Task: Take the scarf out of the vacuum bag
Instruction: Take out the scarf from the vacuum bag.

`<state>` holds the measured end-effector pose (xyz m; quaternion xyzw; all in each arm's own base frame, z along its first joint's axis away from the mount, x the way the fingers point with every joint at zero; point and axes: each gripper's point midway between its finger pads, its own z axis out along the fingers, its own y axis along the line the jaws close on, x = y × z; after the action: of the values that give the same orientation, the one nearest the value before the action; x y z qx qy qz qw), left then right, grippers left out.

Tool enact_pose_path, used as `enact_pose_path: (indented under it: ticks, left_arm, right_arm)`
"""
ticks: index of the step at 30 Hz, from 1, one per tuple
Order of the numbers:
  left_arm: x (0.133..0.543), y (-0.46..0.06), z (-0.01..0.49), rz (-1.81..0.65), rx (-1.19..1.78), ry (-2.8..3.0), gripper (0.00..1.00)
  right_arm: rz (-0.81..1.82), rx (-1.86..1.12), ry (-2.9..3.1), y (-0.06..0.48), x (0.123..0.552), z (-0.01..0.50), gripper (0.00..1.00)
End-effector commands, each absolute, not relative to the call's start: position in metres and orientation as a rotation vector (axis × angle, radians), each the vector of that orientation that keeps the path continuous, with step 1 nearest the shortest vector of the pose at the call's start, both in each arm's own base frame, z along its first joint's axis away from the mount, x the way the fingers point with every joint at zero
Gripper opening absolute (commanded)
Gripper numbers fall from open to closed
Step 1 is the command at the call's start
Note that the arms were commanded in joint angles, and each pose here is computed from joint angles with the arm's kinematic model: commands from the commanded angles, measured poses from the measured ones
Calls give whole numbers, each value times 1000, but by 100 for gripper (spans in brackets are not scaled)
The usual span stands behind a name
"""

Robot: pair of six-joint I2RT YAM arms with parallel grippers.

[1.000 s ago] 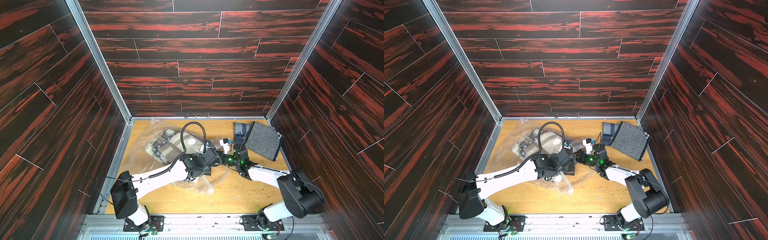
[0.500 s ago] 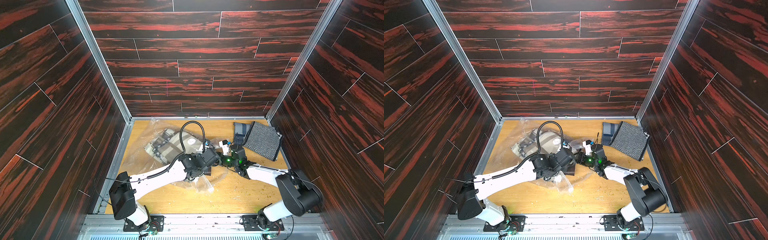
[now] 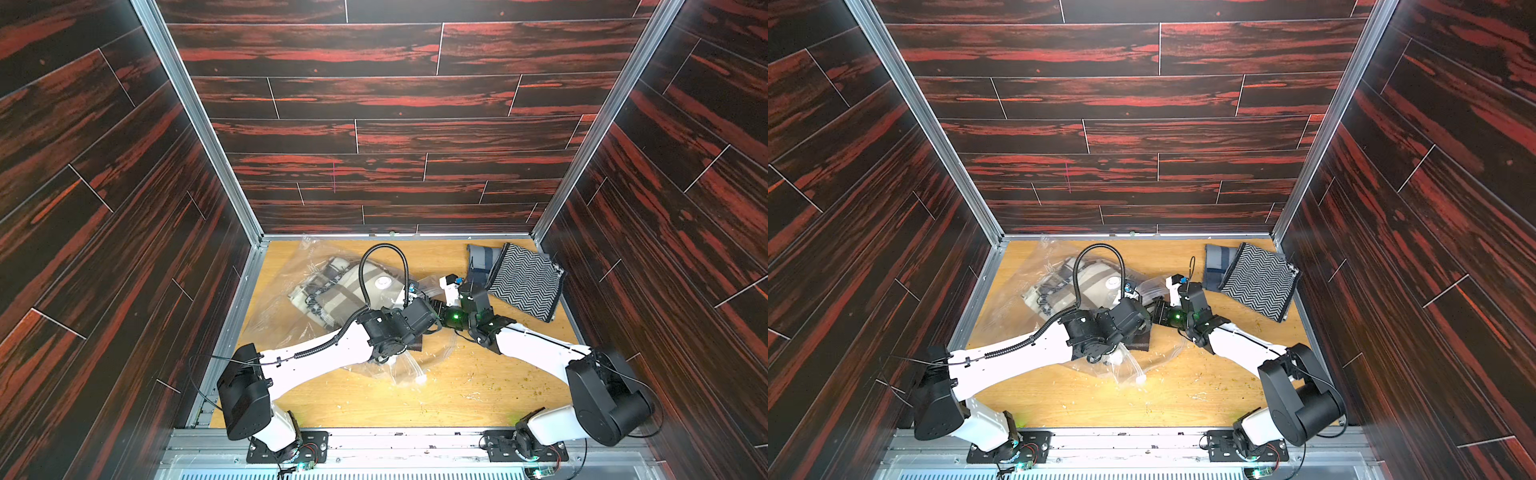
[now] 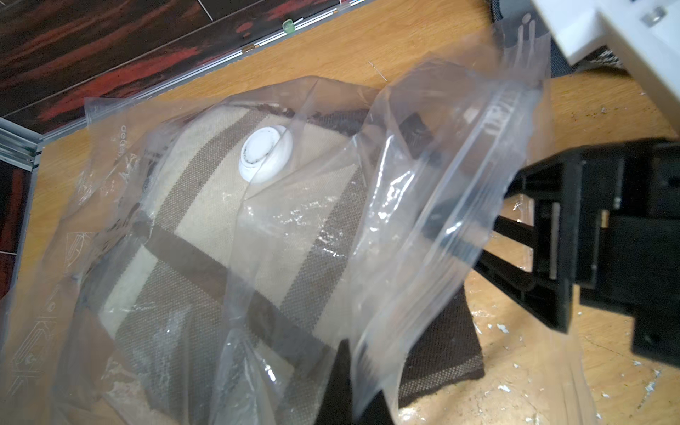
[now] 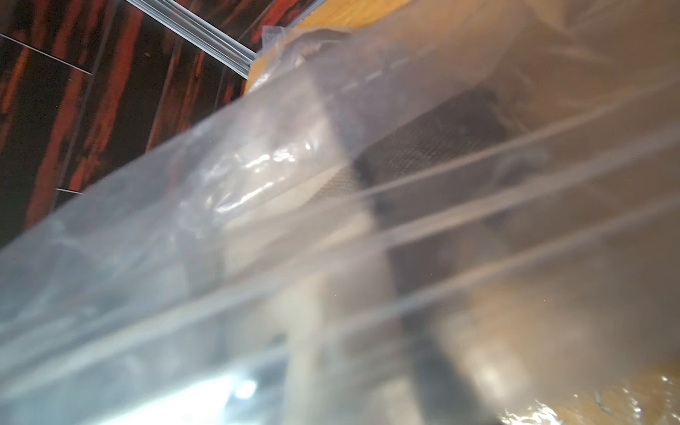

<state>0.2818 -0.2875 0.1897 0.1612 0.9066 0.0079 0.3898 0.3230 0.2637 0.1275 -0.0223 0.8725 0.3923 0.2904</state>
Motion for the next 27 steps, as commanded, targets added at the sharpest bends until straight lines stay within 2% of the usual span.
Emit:
enact_pose_path:
  ticks: [1,8,17,18,19,21,27]
  left_arm:
    - [280,-276,205,31,374,2267,0]
    - [281,-274,206,33,369,2259,0]
    - [280,-268,211,26,354,2241,0]
    - [279,-268,211,23,351,2240,0]
    - [280,-267,210,25,351,2240,0]
    - [279,-267,209,25,351,2242,0]
    - [280,-268,206,17,350,2244,0]
  right_arm:
    - [1007,-109,2321,270,324,135,57]
    - [1040,-129,2328,278,324,136,56]
    - [1020,-110,2366,280,326,124,41]
    - [1020,-110,2364,280,327,125,38]
    - [1020,-113,2365,280,326,124,29]
    - [1022,-112,2361,281,326,125,19]
    - [1008,-144,2318,283,324,143,6]
